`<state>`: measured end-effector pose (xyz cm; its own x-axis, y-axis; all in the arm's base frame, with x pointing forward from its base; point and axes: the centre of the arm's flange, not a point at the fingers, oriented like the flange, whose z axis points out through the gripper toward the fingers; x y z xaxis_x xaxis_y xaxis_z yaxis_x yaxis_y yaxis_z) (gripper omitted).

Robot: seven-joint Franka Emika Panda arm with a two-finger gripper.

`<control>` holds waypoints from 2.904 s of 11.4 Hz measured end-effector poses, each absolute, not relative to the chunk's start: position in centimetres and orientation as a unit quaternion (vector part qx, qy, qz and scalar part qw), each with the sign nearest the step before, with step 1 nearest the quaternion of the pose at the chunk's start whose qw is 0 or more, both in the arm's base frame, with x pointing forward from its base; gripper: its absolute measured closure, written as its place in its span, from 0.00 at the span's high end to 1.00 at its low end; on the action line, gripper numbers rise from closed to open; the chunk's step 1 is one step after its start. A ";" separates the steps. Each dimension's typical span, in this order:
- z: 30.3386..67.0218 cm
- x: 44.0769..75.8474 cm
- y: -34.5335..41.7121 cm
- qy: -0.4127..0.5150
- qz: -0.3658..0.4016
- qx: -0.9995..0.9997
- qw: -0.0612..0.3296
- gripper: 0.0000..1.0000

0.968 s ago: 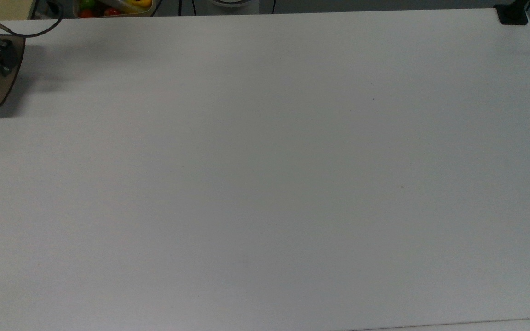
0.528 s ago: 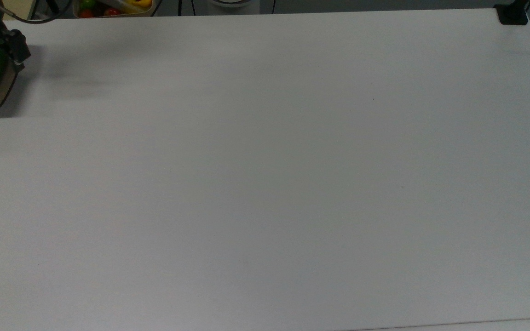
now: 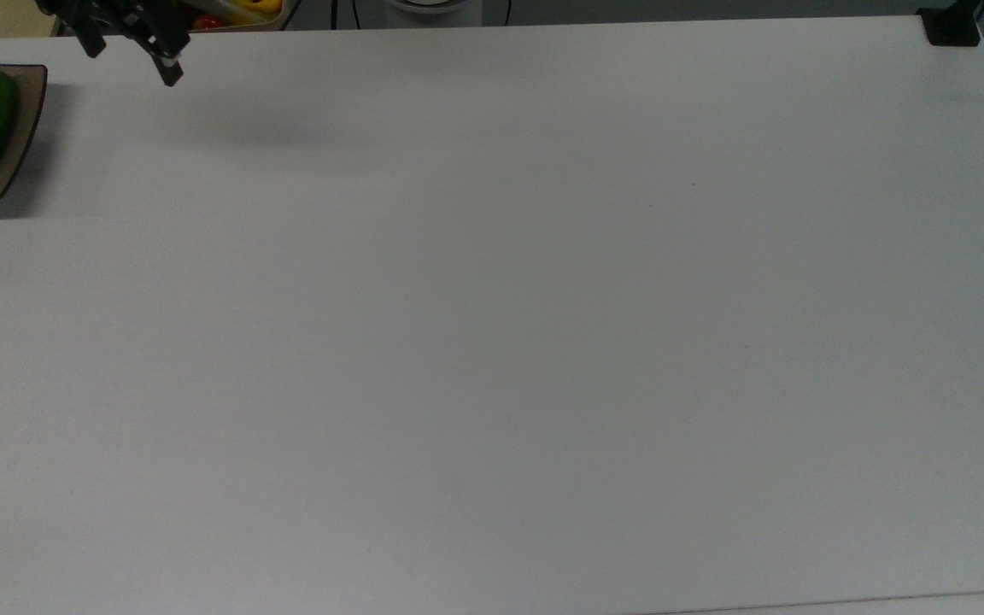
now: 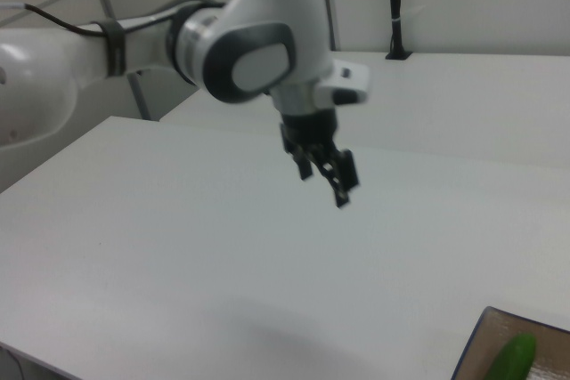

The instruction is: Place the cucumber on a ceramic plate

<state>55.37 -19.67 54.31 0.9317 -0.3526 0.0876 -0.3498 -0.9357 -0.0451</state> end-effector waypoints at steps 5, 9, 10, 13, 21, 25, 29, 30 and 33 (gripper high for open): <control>54.7 58.1 -6.2 0.145 -0.032 -0.989 0.028 1.00; 55.0 57.8 0.5 0.089 -0.011 -0.996 -0.006 1.00; 55.3 57.7 1.9 0.081 -0.014 -0.996 -0.019 1.00; 55.7 57.4 4.8 0.055 -0.021 -0.998 -0.032 1.00; 55.3 57.2 7.0 -0.022 -0.016 -0.999 -0.032 1.00; 54.7 56.9 8.2 -0.045 -0.009 -0.998 -0.034 1.00; 54.5 56.9 7.9 -0.043 -0.007 -0.998 -0.036 1.00; 54.5 56.9 7.7 -0.041 -0.007 -0.999 -0.036 1.00; 54.5 57.0 7.1 -0.036 -0.007 -0.999 -0.036 1.00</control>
